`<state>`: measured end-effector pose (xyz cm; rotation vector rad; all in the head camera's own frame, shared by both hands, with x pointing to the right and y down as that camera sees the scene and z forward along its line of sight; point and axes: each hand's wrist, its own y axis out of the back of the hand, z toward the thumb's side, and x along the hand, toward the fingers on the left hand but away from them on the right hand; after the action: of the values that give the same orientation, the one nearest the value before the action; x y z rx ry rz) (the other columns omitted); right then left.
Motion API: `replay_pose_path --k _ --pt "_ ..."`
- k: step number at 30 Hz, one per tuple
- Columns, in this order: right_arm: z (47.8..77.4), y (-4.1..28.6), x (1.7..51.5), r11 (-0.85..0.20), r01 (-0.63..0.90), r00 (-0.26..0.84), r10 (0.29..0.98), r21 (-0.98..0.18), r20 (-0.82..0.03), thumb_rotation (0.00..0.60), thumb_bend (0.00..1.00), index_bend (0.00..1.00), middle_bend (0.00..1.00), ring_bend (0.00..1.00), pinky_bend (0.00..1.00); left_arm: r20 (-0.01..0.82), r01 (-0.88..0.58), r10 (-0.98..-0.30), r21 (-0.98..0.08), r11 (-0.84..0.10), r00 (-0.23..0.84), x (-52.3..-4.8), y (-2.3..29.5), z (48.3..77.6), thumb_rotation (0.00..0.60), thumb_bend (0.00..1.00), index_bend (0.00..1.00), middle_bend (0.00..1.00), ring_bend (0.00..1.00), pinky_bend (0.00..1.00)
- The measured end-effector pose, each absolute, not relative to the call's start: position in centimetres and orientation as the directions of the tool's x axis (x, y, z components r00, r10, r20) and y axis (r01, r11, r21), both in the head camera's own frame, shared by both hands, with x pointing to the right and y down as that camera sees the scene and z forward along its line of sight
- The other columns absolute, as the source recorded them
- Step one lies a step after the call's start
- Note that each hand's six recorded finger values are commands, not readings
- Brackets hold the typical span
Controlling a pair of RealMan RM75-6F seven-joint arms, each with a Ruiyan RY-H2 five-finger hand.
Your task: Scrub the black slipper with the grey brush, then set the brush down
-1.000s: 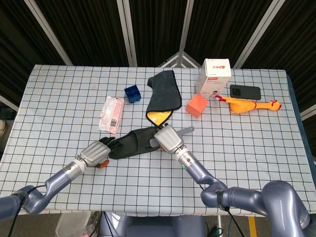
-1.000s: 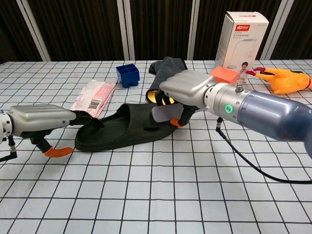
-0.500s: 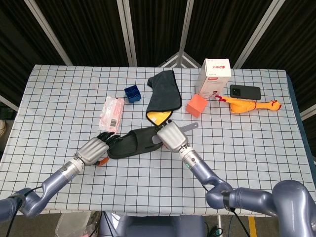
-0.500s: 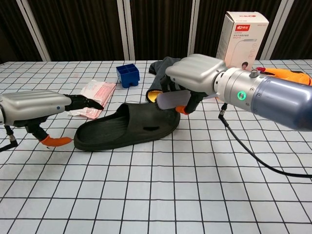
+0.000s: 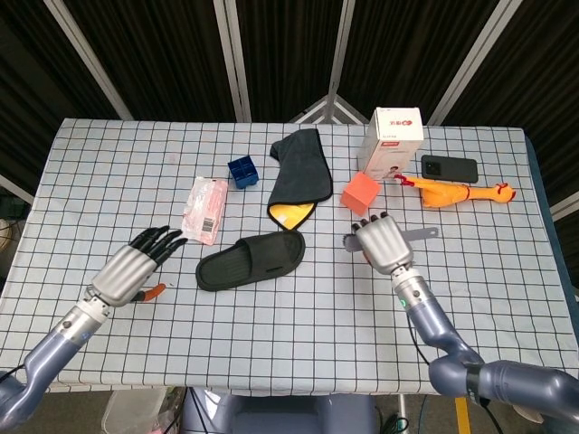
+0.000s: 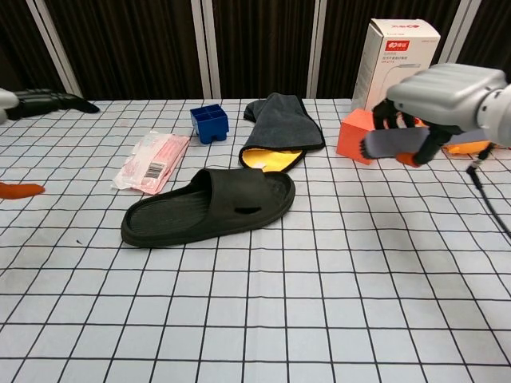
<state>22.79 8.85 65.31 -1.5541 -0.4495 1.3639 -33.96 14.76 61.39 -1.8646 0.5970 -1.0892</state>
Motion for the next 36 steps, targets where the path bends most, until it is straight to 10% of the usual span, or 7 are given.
replay_pose_path --k 14,26,36 --pt "66.6 16.4 31.6 -0.649 -0.338 0.086 0.700 -0.682 -0.709 0.600 0.87 0.70 0.67 0.46 0.44 0.339 -0.058 -0.934 -0.936 -0.347 0.111 -44.2 19.3 56.1 0.600 0.22 0.00 0.02 0.02 0.10" --pt "67.9 18.1 29.7 -0.675 -0.321 0.142 0.659 -0.664 -0.738 0.600 0.87 0.66 0.67 0.46 0.44 0.322 -0.084 -0.941 -0.940 -0.331 0.103 -44.5 19.9 56.1 0.600 0.21 0.00 0.02 0.02 0.10" --pt "68.6 18.3 29.2 -0.692 -0.297 0.153 0.645 -0.658 -0.748 0.600 0.87 0.26 0.38 0.37 0.43 0.334 -0.096 -0.935 -0.933 -0.346 0.121 -44.3 19.3 56.7 0.600 0.19 0.00 0.02 0.02 0.10"
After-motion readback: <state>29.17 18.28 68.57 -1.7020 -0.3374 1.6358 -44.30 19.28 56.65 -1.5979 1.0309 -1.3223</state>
